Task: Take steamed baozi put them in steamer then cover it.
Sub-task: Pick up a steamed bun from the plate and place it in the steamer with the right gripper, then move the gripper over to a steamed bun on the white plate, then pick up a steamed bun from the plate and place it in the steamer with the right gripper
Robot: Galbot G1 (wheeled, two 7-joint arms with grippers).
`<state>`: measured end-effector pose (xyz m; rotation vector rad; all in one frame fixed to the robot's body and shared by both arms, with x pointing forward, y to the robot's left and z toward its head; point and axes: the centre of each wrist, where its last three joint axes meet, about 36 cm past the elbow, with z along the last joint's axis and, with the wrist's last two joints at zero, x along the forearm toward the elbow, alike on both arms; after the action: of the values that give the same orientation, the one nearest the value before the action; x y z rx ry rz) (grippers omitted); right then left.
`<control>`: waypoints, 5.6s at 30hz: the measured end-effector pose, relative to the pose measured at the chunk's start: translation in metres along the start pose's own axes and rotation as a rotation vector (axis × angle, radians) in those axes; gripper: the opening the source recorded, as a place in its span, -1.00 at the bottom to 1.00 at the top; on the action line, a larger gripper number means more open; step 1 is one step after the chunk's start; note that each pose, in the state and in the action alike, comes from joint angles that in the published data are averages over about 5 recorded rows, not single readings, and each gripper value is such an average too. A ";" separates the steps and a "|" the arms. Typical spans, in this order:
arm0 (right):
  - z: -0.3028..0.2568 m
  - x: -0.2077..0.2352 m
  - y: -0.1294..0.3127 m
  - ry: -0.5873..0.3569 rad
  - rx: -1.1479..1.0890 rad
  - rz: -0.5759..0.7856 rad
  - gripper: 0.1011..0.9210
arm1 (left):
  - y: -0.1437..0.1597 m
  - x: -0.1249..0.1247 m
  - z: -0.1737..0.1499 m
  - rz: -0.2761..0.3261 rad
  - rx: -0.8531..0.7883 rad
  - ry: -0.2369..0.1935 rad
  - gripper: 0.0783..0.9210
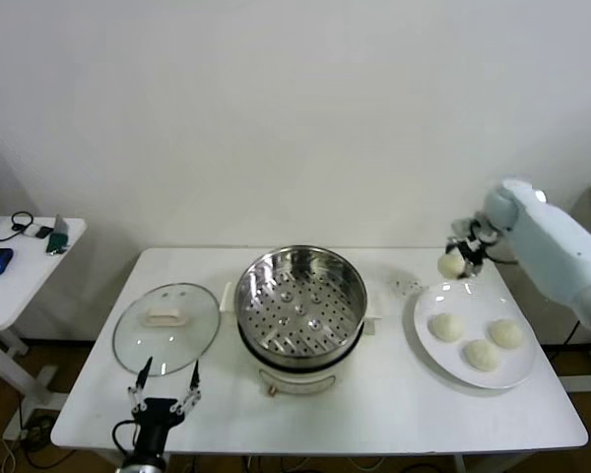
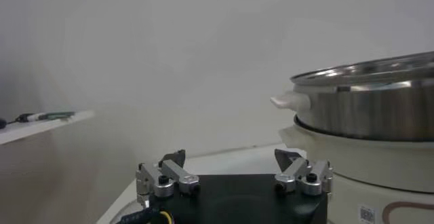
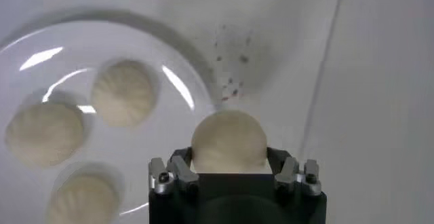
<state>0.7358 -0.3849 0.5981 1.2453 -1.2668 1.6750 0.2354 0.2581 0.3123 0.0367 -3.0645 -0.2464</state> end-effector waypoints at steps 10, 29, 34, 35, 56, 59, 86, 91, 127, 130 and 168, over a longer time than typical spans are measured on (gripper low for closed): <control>-0.116 0.103 -0.064 -0.016 0.383 0.083 0.51 | -0.004 0.005 -0.007 -0.003 0.014 0.000 0.77; -0.342 0.107 -0.063 0.024 1.074 0.041 0.51 | -0.004 0.013 -0.013 -0.011 0.024 0.012 0.77; -0.375 0.077 -0.049 0.024 1.180 -0.005 0.51 | -0.002 0.015 -0.012 -0.012 0.020 0.018 0.77; -0.380 0.072 -0.046 0.023 1.197 -0.012 0.51 | -0.001 0.015 -0.012 -0.012 0.019 0.019 0.77; -0.409 0.011 -0.030 0.023 1.300 -0.061 0.55 | 0.001 0.016 -0.008 0.000 0.010 0.041 0.77; -0.409 0.009 -0.032 0.027 1.300 -0.056 0.56 | 0.001 0.017 -0.007 0.001 0.010 0.043 0.77; -0.348 0.063 -0.061 -0.010 1.060 -0.081 0.76 | -0.001 0.020 -0.007 0.010 -0.002 0.050 0.77; -0.299 0.091 -0.070 -0.057 0.864 -0.118 0.76 | -0.002 0.022 -0.008 0.014 -0.004 0.052 0.77; 0.007 -0.044 0.112 -0.097 -0.314 -0.194 0.76 | -0.002 0.021 -0.011 0.013 -0.006 0.053 0.77; 0.011 -0.059 0.119 -0.088 -0.337 -0.197 0.76 | -0.001 0.021 -0.010 0.009 -0.007 0.057 0.77; 0.007 -0.120 0.118 -0.093 -0.409 -0.212 0.45 | -0.002 0.024 -0.003 0.000 -0.004 0.076 0.77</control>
<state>0.6674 -0.4230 0.4490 1.1674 -1.3931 1.1486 0.2116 0.2550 0.3167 0.0442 -2.9889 -0.2454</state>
